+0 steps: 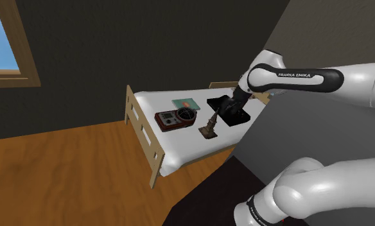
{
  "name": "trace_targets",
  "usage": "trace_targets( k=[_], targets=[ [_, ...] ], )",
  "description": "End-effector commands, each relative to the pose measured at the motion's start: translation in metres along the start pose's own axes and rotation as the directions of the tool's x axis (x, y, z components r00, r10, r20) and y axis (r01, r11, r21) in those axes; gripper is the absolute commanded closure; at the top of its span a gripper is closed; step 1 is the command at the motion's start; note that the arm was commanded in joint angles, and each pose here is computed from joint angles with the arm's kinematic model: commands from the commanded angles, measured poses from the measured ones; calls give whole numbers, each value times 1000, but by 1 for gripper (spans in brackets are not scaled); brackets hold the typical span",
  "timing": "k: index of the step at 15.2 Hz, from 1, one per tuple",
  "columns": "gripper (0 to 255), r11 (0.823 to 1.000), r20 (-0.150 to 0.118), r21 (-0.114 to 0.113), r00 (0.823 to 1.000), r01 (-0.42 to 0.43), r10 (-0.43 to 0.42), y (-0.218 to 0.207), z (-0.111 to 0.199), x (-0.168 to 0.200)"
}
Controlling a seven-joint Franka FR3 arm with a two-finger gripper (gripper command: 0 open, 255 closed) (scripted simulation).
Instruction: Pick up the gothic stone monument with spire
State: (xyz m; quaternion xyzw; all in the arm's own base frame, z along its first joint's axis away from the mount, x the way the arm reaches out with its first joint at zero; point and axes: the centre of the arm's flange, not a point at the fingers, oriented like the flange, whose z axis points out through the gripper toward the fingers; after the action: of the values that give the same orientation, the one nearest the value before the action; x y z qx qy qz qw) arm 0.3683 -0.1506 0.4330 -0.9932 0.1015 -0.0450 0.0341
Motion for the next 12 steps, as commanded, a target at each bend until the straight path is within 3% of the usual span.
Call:
trace_targets(
  k=[1,12],
  targets=[
    [0,1000,-10,-7,1000,1,-1,17,19,10],
    [0,999,-49,-34,999,3,-5,100,119,64]
  ],
)
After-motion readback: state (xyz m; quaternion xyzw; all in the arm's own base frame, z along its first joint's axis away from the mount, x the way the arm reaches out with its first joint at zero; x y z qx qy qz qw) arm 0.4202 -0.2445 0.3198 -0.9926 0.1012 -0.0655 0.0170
